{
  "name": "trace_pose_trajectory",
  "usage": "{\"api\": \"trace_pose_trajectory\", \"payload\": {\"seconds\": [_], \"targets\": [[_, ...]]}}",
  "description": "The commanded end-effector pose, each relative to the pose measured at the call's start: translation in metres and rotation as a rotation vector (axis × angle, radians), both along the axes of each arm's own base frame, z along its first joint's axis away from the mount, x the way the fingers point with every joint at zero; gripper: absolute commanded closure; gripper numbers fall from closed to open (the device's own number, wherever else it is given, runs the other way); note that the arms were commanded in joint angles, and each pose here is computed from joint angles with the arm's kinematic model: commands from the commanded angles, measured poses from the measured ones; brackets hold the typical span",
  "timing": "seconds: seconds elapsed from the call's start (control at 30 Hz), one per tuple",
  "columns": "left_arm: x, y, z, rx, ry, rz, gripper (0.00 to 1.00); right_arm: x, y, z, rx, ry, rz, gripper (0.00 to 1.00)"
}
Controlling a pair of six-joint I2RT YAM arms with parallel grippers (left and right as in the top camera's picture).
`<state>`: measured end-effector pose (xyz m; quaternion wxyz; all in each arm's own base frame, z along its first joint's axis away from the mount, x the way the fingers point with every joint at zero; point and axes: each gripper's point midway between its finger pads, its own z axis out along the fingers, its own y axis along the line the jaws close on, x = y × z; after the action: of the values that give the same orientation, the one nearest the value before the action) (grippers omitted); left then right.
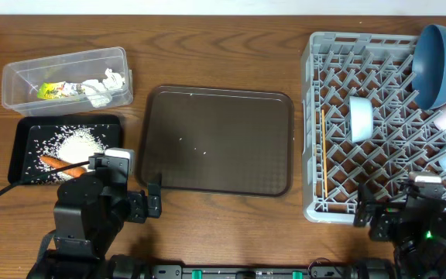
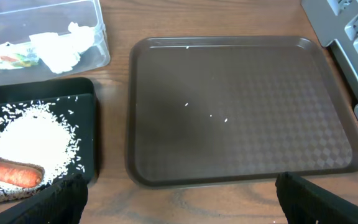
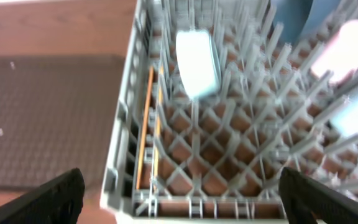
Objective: Sort waste into correct bins and load items into the dishwasher rack
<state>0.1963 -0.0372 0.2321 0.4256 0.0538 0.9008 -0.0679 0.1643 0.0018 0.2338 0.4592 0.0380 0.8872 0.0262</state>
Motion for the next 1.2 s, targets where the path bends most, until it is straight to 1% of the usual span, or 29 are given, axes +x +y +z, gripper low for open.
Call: {"api": "trace_pose_trajectory", "payload": {"seconds": [0.0, 0.07, 0.7, 0.77, 0.93, 1.07, 1.17], "targets": [[0.001, 0.002, 0.000, 0.007, 0.000, 0.008, 0.01, -0.006, -0.003, -0.012, 0.000, 0.052, -0.023, 0.01], [0.001, 0.002, 0.000, 0.007, 0.001, 0.008, 0.01, -0.013, -0.003, -0.020, 0.000, 0.092, -0.022, 0.01], [0.001, 0.002, 0.000, 0.007, 0.001, 0.008, 0.02, -0.015, 0.000, -0.017, -0.001, 0.071, -0.003, 0.01], [0.001, 0.002, 0.000, 0.007, 0.001, 0.008, 0.02, -0.017, 0.003, -0.014, -0.001, 0.042, 0.021, 0.01], [0.001, 0.002, 0.000, 0.007, 0.000, 0.008, 0.02, -0.012, 0.012, 0.004, -0.001, -0.173, 0.081, 0.01], [0.001, 0.002, 0.000, 0.007, 0.001, 0.008, 0.02, -0.003, 0.015, -0.004, 0.008, -0.285, 0.095, 0.01], [0.001, 0.002, 0.000, 0.007, 0.001, 0.008, 0.02, 0.014, 0.017, -0.013, 0.012, -0.351, 0.095, 0.01]]}}
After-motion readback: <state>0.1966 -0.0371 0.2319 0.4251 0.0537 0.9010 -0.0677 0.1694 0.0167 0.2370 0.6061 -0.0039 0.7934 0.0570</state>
